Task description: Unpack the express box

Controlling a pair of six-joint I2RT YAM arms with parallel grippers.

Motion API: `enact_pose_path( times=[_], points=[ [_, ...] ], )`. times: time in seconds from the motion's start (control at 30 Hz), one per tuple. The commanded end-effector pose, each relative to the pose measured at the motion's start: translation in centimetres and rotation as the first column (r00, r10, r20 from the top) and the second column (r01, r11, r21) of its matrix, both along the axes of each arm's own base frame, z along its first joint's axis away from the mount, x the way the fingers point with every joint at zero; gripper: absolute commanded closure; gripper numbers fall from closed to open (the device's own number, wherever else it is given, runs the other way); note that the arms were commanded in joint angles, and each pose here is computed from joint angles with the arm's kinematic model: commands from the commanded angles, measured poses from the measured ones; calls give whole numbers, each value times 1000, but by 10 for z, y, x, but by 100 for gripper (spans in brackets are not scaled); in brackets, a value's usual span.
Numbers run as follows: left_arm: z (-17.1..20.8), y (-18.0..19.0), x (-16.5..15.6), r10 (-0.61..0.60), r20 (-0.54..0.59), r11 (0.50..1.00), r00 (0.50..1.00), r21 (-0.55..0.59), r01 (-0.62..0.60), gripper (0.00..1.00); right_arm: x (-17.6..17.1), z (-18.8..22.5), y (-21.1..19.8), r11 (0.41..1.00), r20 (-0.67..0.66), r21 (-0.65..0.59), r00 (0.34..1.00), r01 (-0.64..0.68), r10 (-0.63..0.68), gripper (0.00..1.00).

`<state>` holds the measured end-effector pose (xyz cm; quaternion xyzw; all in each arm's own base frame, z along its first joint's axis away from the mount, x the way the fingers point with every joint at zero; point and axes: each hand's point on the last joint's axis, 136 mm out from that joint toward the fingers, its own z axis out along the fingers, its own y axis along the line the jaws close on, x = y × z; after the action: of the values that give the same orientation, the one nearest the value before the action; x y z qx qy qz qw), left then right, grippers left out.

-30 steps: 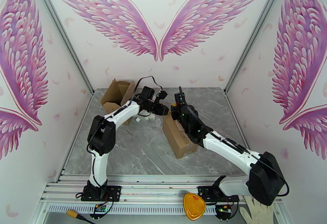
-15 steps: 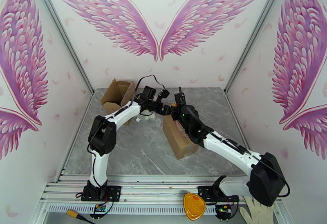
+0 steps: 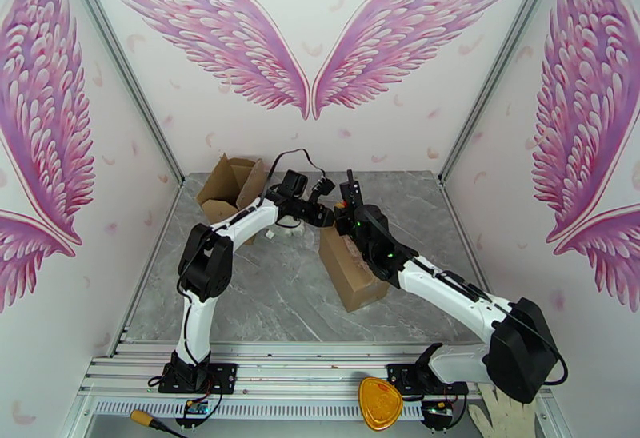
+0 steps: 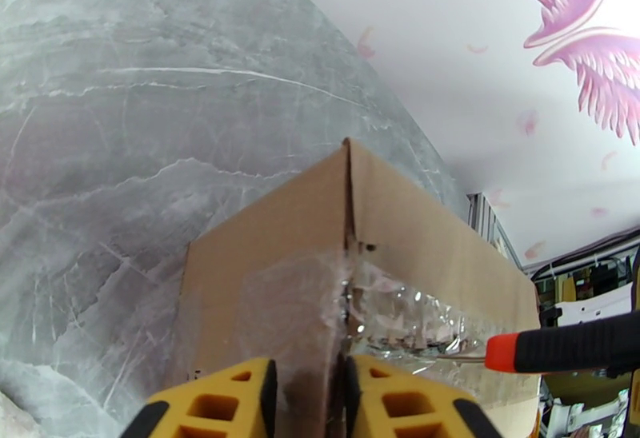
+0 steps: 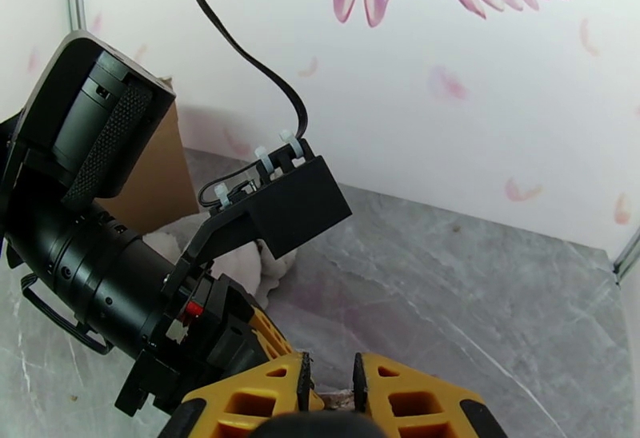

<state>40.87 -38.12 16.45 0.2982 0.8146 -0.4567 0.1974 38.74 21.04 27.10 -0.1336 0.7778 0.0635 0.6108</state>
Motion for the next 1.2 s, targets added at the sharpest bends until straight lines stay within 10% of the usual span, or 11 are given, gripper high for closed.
enact_pose_path(
  times=[0.0,0.47,1.17],
  points=[
    [-35,28,22,126,11,981,992,146,-127,83,-8,-12,-1,999,-53,-49,999,-14,11,100],
    [-30,38,33,178,58,969,982,162,-185,100,-24,-21,-13,998,-68,-66,998,-5,0,100],
    [-34,43,35,196,75,959,978,195,-208,100,-49,-33,-25,995,-108,-96,994,-40,30,100]
  ],
)
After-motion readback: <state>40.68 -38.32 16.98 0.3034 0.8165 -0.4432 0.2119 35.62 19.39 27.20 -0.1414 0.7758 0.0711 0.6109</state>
